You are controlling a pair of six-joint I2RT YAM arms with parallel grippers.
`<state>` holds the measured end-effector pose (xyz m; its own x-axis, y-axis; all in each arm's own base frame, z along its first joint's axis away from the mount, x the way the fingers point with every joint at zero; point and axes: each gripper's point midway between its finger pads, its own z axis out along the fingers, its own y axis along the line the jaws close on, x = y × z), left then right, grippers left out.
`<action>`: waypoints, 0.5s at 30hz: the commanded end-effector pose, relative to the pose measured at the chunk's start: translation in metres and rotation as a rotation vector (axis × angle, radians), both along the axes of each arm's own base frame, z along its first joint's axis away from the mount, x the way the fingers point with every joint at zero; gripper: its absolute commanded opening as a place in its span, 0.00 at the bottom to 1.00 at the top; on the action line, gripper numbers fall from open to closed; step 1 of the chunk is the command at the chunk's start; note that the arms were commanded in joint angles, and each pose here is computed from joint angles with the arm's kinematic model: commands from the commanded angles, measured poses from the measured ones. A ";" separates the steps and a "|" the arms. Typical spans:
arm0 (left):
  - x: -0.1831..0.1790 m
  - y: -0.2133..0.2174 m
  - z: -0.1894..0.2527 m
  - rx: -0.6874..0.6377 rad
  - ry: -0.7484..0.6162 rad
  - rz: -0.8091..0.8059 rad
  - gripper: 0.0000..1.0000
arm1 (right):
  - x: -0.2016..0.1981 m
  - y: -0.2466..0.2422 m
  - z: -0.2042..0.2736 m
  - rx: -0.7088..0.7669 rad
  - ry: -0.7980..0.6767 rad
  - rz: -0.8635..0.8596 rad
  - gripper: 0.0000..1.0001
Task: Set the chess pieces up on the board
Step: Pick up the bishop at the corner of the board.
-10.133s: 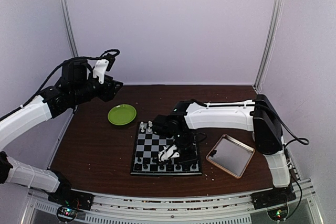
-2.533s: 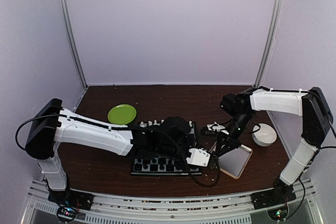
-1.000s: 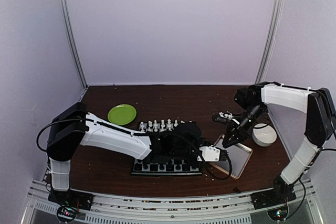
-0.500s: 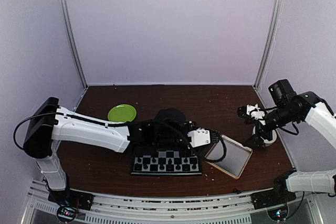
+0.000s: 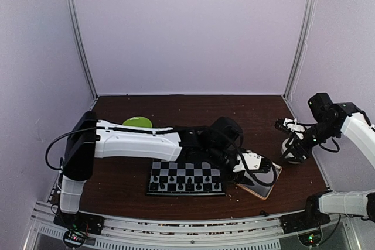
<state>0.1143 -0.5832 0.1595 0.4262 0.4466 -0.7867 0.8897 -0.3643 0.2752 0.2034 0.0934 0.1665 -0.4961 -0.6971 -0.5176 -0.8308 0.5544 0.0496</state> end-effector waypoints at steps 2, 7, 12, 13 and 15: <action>-0.029 -0.020 -0.036 0.096 0.111 -0.112 0.42 | 0.015 -0.025 -0.003 -0.067 -0.030 -0.184 0.67; -0.048 -0.042 -0.073 0.150 0.172 -0.164 0.44 | 0.016 -0.024 -0.004 -0.054 -0.020 -0.192 0.67; -0.059 -0.054 -0.070 0.143 0.180 -0.195 0.46 | 0.019 -0.021 -0.006 -0.049 0.001 -0.167 0.68; -0.058 -0.054 -0.068 0.146 0.176 -0.190 0.45 | 0.016 -0.019 -0.007 -0.042 0.017 -0.151 0.67; -0.055 -0.047 -0.063 0.151 0.144 -0.158 0.43 | 0.007 -0.013 -0.009 -0.016 0.052 -0.101 0.63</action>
